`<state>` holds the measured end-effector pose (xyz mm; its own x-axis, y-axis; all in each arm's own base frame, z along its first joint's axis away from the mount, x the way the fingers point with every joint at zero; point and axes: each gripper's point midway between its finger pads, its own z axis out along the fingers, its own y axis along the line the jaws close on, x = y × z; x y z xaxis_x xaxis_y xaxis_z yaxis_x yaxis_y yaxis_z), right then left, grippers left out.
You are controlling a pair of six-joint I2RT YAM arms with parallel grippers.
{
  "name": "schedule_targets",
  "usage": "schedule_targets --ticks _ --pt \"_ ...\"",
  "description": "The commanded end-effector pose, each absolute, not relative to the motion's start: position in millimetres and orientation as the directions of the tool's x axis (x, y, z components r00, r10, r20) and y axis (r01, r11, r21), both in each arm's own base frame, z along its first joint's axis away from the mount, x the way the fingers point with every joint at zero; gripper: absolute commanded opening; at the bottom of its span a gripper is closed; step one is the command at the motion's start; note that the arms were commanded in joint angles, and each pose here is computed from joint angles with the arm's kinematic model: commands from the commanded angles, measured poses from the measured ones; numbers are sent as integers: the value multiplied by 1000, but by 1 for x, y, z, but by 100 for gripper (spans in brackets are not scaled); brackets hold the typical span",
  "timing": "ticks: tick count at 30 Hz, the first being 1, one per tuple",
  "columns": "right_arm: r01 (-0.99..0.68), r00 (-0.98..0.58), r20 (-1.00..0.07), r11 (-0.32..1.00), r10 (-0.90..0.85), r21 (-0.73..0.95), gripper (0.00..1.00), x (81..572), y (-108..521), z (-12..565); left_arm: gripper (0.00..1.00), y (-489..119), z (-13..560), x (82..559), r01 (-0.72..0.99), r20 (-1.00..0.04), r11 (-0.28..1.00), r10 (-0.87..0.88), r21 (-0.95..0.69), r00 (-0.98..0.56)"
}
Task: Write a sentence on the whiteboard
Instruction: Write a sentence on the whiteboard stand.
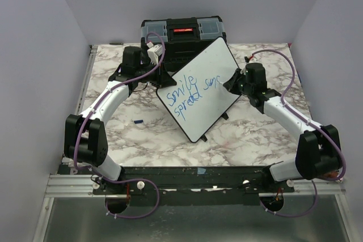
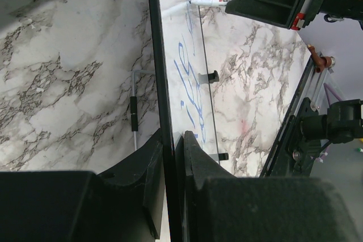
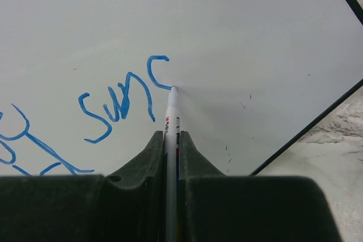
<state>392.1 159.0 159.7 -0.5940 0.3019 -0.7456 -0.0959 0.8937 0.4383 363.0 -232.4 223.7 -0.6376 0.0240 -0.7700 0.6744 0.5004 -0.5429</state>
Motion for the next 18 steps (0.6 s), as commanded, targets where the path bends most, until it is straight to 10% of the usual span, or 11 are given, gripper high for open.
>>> schedule_targets --ticks 1,18 --pt "-50 -640 -720 920 270 389 1 378 149 137 0 -234 253 371 782 -883 484 40 -392 -468" --pt "-204 -662 -704 843 256 498 1 365 181 152 0 -234 253 371 782 -882 484 40 -394 -469"
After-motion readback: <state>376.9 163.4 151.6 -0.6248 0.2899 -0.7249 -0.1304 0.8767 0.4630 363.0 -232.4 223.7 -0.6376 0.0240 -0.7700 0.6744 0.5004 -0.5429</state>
